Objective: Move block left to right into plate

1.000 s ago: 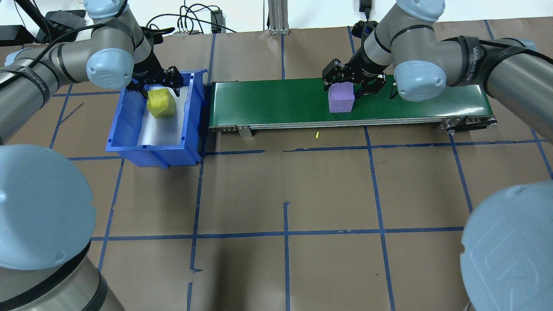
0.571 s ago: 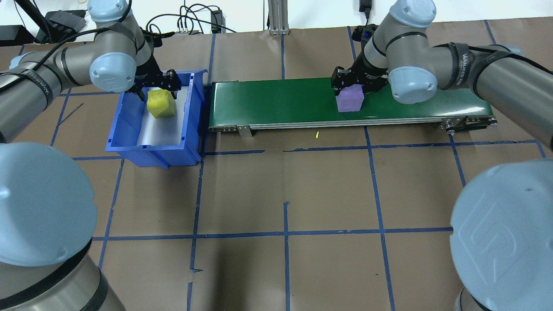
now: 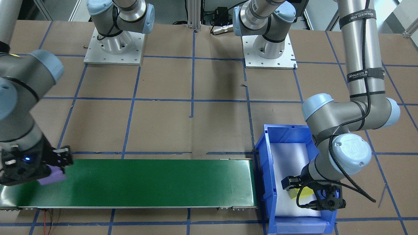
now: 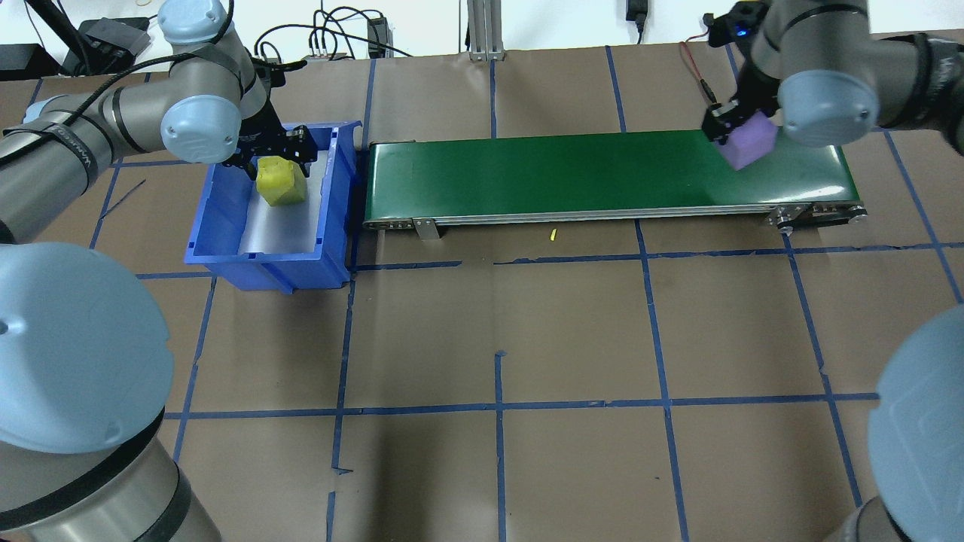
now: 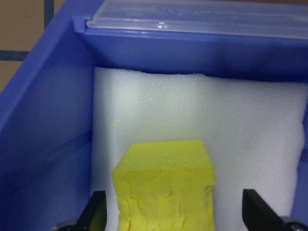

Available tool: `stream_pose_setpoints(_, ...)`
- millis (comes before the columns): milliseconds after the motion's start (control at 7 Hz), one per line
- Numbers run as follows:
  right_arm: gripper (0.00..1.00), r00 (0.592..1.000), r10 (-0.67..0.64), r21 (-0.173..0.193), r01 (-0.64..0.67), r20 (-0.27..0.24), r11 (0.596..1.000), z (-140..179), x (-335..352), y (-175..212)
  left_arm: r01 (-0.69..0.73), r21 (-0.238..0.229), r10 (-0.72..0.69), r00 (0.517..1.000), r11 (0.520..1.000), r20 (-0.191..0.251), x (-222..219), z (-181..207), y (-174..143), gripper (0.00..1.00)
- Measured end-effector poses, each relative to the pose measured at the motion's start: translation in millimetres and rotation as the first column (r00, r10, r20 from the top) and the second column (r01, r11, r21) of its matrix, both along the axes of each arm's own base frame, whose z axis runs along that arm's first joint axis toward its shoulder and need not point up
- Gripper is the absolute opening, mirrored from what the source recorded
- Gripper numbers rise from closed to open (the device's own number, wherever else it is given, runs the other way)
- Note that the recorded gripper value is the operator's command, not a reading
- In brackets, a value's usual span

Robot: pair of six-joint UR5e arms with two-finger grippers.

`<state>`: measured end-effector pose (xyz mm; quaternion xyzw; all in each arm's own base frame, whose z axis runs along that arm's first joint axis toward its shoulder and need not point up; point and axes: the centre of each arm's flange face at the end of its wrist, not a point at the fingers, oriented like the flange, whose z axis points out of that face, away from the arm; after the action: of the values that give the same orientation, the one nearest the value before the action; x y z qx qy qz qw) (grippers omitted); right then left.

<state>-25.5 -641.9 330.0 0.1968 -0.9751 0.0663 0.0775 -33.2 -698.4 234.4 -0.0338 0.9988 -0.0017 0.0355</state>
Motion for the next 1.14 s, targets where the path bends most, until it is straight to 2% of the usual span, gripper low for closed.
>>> stream_pose_setpoints(143,0.2,0.997,0.061,0.04,-0.059,-0.042,0.997,10,-75,20,-0.001,0.002,0.001,1.0,1.0,-0.001,0,-2,0,0.82)
stream_pose_setpoints(286,0.2,0.993,0.105,0.082,-0.1,-0.06,0.992,11,-151,45,-0.003,0.003,0.003,1.0,1.0,-0.002,0,-3,-1,0.72)
stream_pose_setpoints(571,0.28,0.995,0.09,0.157,-0.084,-0.034,0.984,-16,-286,120,-0.001,0.005,0.001,1.0,1.0,-0.003,0,-6,-2,0.32)
stream_pose_setpoints(714,0.38,0.998,0.06,0.179,-0.057,-0.012,0.982,-40,-334,162,0.003,0.0,-0.003,1.0,1.0,-0.001,0,-3,-3,0.3)
stream_pose_setpoints(857,0.87,1.0,0.023,0.196,-0.025,0.011,0.98,-64,-368,200,-0.003,-0.014,0.003,1.0,1.0,0.004,1,5,-5,0.3)
stream_pose_setpoints(1000,1.0,0.999,-0.008,0.2,0.0,0.04,0.98,-84,-395,231,-0.022,-0.036,0.022,1.0,0.999,0.008,1,20,-4,0.3)
stream_pose_setpoints(1143,1.0,0.998,-0.024,0.183,0.012,0.065,0.983,-98,-409,246,-0.04,-0.057,0.04,0.999,0.998,0.006,-2,45,1,0.3)
